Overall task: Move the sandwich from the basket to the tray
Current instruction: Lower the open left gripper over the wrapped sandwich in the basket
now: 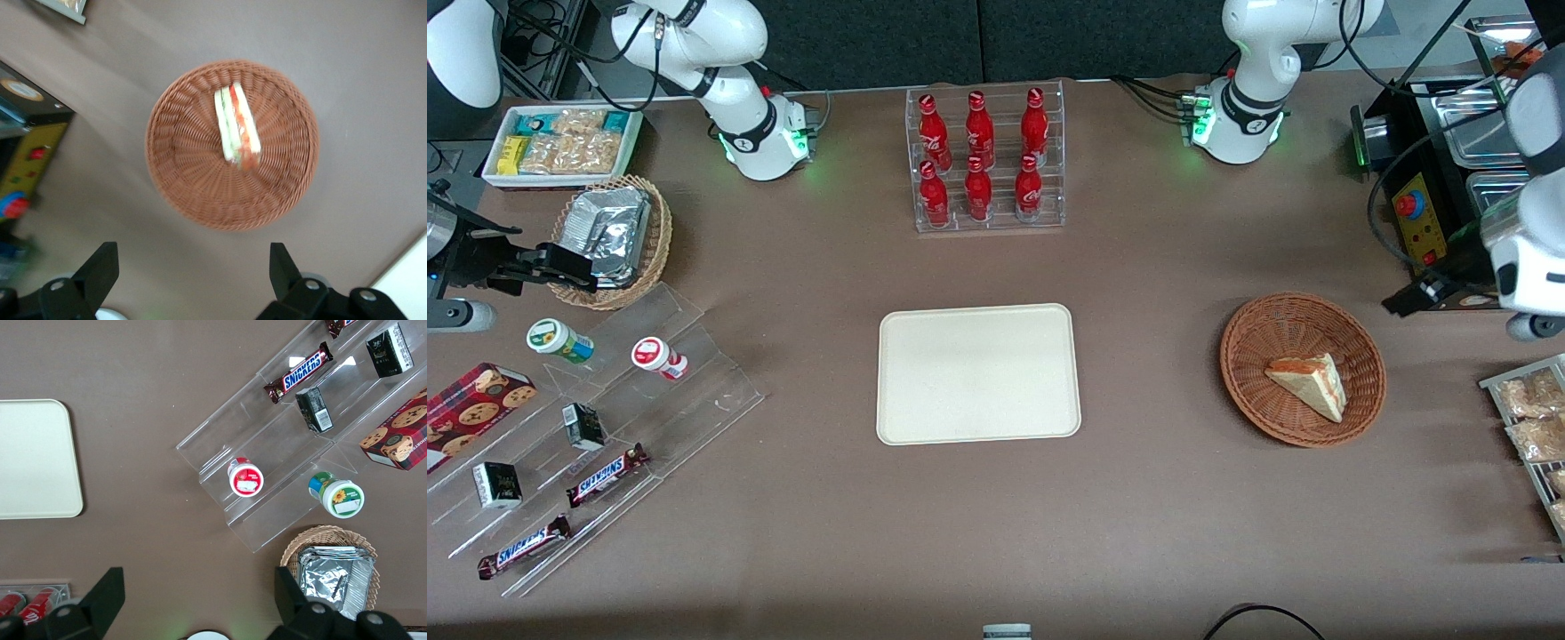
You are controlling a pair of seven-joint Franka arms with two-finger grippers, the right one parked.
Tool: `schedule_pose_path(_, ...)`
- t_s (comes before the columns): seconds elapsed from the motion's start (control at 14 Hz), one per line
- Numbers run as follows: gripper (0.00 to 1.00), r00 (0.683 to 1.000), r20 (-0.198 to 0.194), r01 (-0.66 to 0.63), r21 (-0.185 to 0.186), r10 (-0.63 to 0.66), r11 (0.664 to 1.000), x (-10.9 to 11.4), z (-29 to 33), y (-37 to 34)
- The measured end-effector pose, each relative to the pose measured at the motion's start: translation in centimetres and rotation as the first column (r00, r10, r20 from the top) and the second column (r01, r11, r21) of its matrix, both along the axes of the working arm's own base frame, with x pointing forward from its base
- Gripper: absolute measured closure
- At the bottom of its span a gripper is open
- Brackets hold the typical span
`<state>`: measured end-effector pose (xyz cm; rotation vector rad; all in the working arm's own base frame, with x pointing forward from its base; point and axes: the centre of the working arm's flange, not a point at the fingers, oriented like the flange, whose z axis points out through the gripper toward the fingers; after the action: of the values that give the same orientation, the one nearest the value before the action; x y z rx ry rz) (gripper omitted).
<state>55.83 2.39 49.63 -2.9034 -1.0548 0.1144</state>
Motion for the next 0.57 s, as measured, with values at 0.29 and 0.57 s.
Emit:
schedule_pose_path(0.29, 0.00, 0.982, 0.110, -0.157, -0.003, 0.156, 0.988, 0.4, -7.2, -0.1)
schedule_pose_path(0.57, 0.00, 0.961, 0.159, -0.226, -0.023, 0.227, 0.974, 1.7, -13.7, -0.1)
